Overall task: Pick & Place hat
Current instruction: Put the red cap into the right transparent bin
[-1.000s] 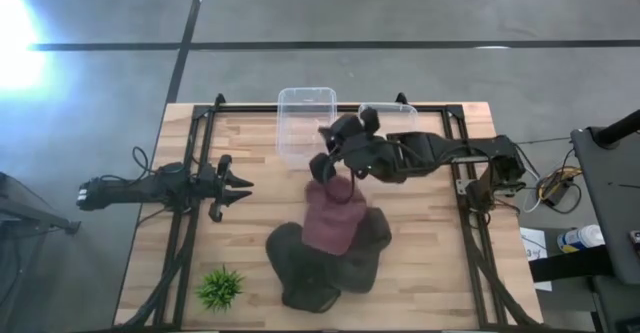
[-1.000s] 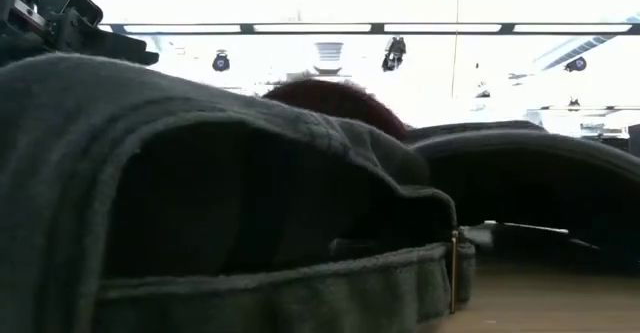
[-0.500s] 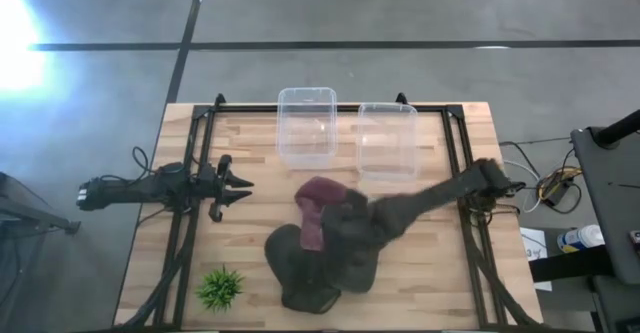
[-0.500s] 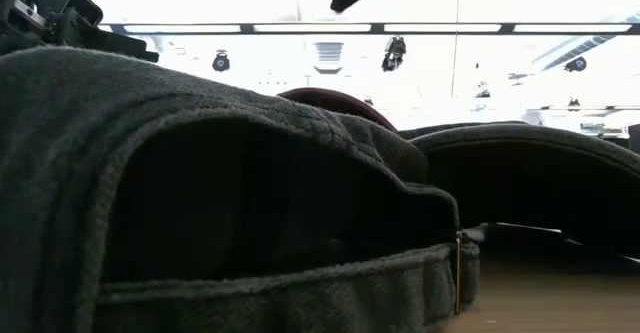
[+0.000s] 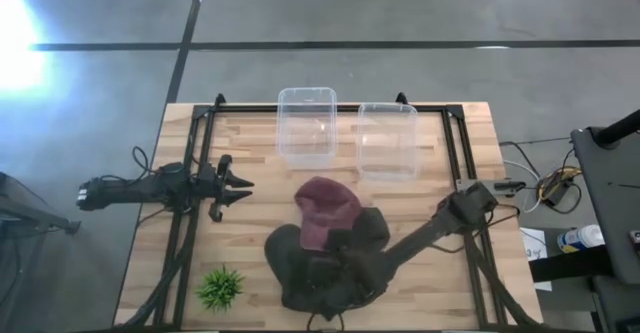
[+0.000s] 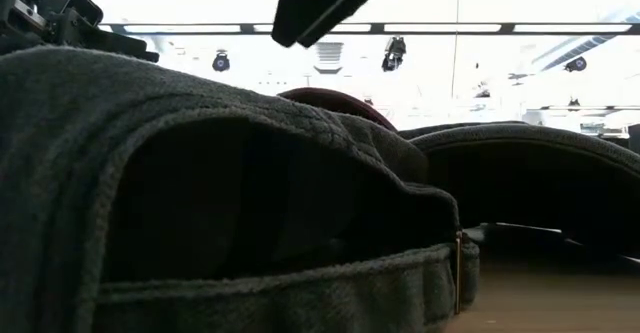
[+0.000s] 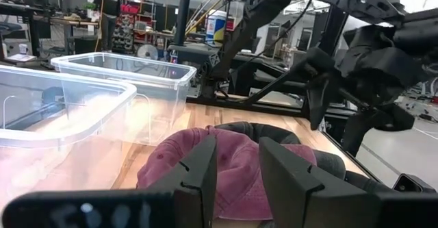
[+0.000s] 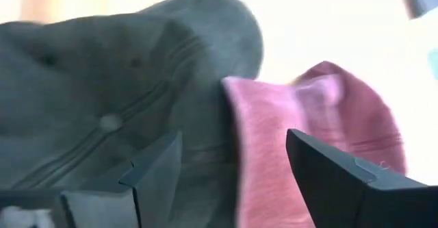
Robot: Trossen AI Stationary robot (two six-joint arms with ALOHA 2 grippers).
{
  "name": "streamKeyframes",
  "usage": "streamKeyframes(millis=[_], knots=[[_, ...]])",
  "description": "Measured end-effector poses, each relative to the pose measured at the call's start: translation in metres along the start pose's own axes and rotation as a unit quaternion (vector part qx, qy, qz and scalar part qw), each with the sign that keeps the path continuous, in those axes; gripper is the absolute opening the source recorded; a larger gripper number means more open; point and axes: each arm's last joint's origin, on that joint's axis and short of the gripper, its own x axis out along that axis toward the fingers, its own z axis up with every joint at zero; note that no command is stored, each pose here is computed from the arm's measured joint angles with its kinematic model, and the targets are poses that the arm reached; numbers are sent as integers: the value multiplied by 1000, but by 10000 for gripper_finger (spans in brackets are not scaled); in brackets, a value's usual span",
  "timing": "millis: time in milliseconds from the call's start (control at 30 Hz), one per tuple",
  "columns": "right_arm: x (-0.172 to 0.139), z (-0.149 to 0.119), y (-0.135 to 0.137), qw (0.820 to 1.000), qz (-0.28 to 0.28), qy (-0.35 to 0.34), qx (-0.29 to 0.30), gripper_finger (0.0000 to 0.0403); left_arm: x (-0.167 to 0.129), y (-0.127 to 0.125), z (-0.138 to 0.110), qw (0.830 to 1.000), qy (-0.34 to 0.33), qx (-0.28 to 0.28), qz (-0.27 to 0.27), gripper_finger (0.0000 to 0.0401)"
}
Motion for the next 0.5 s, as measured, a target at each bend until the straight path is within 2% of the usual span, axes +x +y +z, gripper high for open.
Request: streamKeyframes(millis=[67, 200, 267, 367, 500], knots=[[7, 1, 5, 1000, -13, 6, 4, 259, 0, 0, 0, 1000, 0, 0, 0, 104], [24, 3, 13, 999, 0, 35, -5, 259, 0, 0, 0, 1000, 0, 0, 0, 104], [32, 4, 15, 999, -27, 32, -32, 260, 0, 0, 0, 1000, 0, 0, 0, 104], [41, 7, 10, 993, -101, 21, -65, 260, 0, 0, 0, 1000, 0, 0, 0, 104], [53, 11, -6, 990, -118, 53, -55, 260, 0, 0, 0, 1000, 0, 0, 0, 104]])
